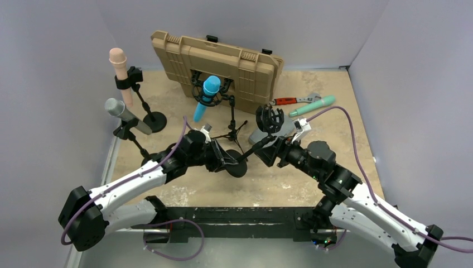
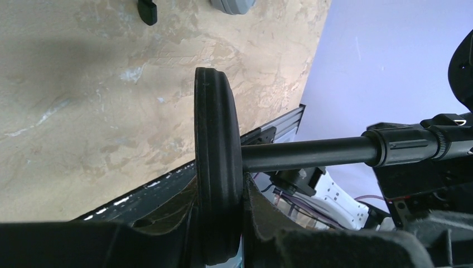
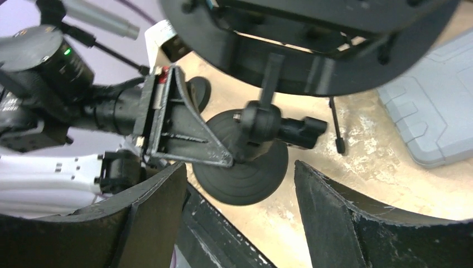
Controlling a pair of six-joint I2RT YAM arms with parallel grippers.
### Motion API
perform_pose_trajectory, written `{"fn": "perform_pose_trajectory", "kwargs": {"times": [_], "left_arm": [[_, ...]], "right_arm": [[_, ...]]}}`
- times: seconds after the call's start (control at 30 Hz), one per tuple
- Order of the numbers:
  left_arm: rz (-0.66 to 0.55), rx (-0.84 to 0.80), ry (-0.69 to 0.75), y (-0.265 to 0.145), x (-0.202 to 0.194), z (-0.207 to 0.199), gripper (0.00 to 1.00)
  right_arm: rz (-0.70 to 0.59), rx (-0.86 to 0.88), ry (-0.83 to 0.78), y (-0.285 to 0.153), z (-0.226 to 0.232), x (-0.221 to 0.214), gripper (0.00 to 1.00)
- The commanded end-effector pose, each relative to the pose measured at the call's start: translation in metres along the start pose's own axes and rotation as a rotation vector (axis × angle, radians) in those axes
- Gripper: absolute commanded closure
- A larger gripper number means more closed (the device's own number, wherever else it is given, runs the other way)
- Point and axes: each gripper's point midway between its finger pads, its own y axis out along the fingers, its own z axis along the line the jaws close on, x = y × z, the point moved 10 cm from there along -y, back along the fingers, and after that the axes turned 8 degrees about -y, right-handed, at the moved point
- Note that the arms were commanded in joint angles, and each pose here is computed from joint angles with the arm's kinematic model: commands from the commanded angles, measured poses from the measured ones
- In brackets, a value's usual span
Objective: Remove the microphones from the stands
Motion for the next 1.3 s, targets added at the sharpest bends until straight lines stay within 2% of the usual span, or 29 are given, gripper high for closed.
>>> {"fn": "perform_pose_trajectory", "kwargs": {"times": [0.0,0.13,0.33,0.4,0.53,0.6,0.63,0.67,0.7,0.73,0.87,1.03,1.17,1.27], "left_arm": [[-0.044,-0.211,-0.007,-0.015,-0.001,-0.05,1.0],[-0.044,-0.18,-0.024,-0.011,-0.003,-0.049,1.0],[-0.019,-0.174,-0.042,-0.003,-0.008,-0.051,1.0],[-0.011,-0.166,-0.049,-0.001,-0.009,-0.05,1.0],[0.004,-0.145,-0.06,0.001,-0.01,-0.046,1.0],[0.025,-0.154,-0.049,0.001,-0.011,-0.045,1.0],[0.038,-0.157,-0.042,0.0,-0.012,-0.044,0.94],[0.054,-0.159,-0.033,-0.001,-0.013,-0.043,0.79],[0.069,-0.161,-0.026,-0.001,-0.012,-0.041,0.59],[0.081,-0.161,-0.013,-0.003,-0.011,-0.039,0.43],[0.031,-0.131,0.04,-0.021,-0.006,-0.028,0.2],[-0.075,-0.088,0.118,-0.045,-0.002,-0.015,0.17],[-0.072,-0.124,0.17,-0.059,-0.005,-0.012,0.17],[-0.043,-0.15,0.235,-0.07,-0.008,-0.016,0.09]], "right_arm": [[-0.102,-0.082,0.07,0.007,-0.002,0.009,0.32],[-0.163,-0.008,0.077,0.016,0.003,0.014,0.35],[-0.13,-0.051,0.1,0.04,0.002,0.014,0.47],[-0.139,-0.045,0.11,0.041,0.002,0.012,0.6],[-0.159,-0.043,0.122,0.044,-0.003,0.004,0.99],[-0.161,-0.066,0.121,0.045,-0.006,0.002,1.0],[-0.171,-0.086,0.118,0.044,-0.008,0.003,1.0],[-0.183,-0.117,0.114,0.042,-0.01,0.005,1.0],[-0.198,-0.152,0.114,0.04,-0.012,0.007,1.0],[-0.222,-0.19,0.111,0.037,-0.013,0.013,1.0],[-0.323,-0.455,0.046,0.021,-0.023,0.042,1.0],[-0.406,-0.828,-0.017,0.003,-0.045,0.061,1.0],[-0.432,-1.063,-0.047,0.003,-0.067,0.073,1.0],[-0.447,-1.236,-0.039,0.004,-0.108,0.084,1.0]]}}
